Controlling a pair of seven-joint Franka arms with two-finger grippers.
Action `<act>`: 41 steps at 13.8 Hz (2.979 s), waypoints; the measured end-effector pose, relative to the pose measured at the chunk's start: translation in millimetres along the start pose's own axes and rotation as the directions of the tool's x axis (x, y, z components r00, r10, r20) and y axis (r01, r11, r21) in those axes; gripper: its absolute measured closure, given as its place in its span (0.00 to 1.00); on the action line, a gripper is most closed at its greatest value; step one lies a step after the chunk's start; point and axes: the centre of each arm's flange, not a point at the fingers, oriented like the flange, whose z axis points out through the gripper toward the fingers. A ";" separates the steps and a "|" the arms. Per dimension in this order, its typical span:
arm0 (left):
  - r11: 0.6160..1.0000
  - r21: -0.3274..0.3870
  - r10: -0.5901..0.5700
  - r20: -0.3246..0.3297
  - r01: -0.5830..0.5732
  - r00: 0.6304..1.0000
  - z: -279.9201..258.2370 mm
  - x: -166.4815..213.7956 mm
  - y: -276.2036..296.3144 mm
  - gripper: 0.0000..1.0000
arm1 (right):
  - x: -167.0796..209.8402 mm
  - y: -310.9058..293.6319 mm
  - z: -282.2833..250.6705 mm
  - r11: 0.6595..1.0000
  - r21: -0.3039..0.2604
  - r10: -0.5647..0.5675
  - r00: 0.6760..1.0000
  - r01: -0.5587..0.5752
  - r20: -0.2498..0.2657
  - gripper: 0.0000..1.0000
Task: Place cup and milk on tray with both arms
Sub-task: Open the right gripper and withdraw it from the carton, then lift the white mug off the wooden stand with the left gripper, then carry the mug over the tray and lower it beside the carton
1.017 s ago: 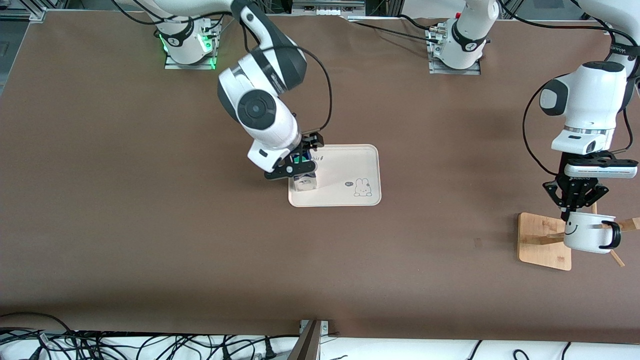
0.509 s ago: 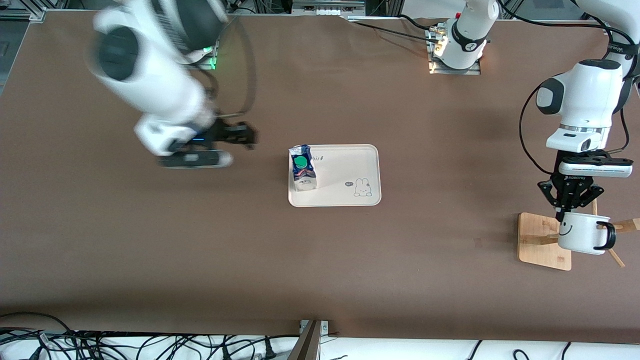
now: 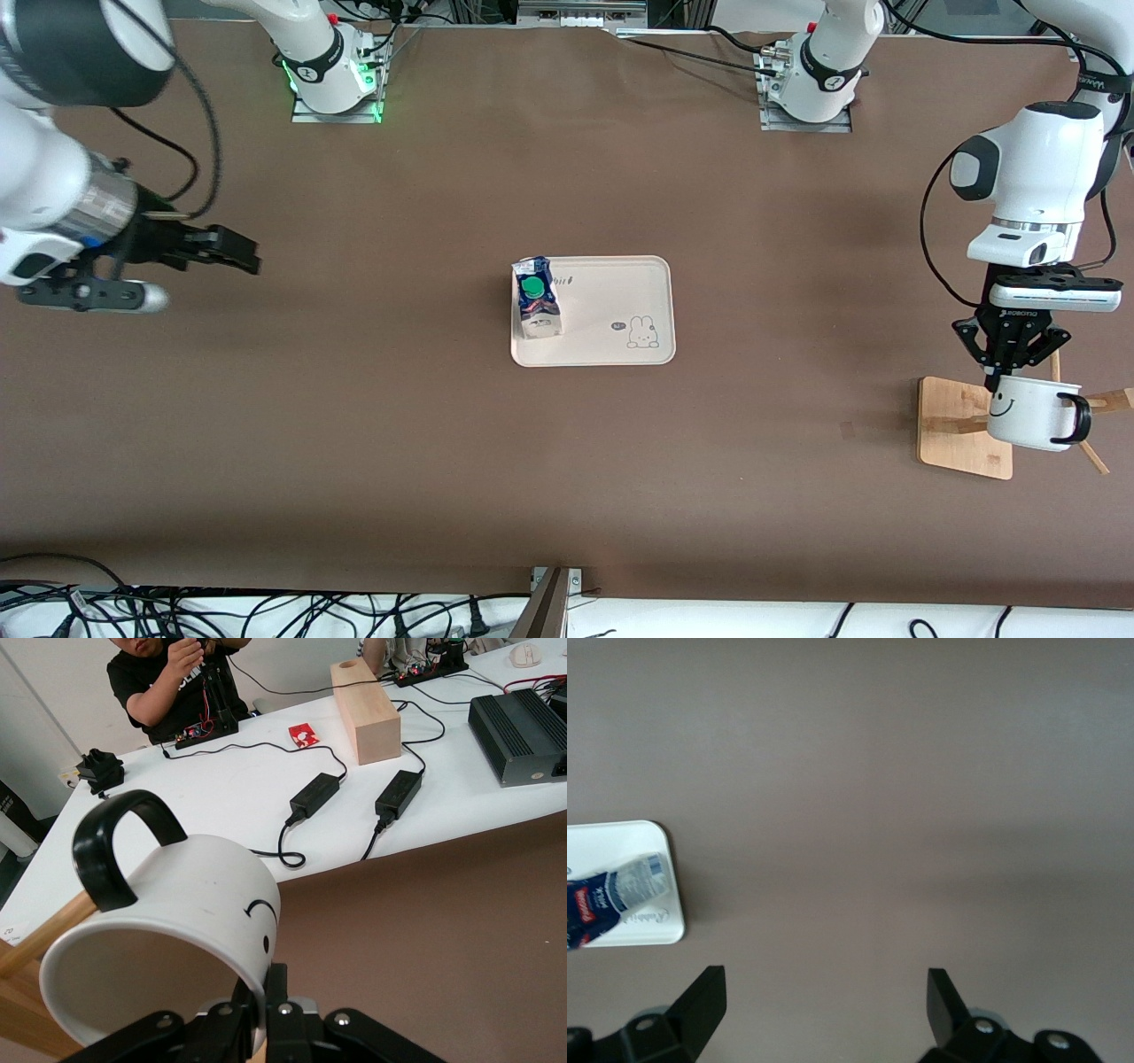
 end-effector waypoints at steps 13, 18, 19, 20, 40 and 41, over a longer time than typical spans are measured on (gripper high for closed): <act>0.998 -0.063 0.003 0.060 0.001 0.998 -15.3 26.8 42.9 0.93 | -50.6 89.0 -14.2 0.999 -0.039 0.020 0.998 -0.023 -0.062 0.00; 0.986 -0.143 -0.041 0.288 0.085 0.957 -6.3 17.6 110.3 0.93 | -52.2 84.6 -18.2 0.999 -0.039 0.011 0.997 -0.014 -0.074 0.00; 0.986 -0.147 -0.029 0.336 0.083 0.941 -4.6 13.4 115.4 0.93 | -51.7 81.1 -17.1 0.999 -0.039 0.005 0.997 -0.008 -0.073 0.00; 0.985 -0.150 -0.014 0.394 0.079 0.919 -3.1 9.2 120.9 0.93 | -51.7 77.9 -16.6 0.999 -0.040 0.000 0.997 -0.002 -0.072 0.00; 0.984 -0.140 0.066 0.861 0.109 0.505 -89.8 45.3 351.4 0.93 | -48.1 96.1 -12.8 0.999 -0.038 0.034 0.997 -0.036 -0.066 0.00; 0.981 -0.140 0.057 0.872 0.136 0.487 -89.8 42.5 356.5 0.93 | -48.0 96.2 -12.7 0.999 -0.038 0.034 0.997 -0.036 -0.066 0.00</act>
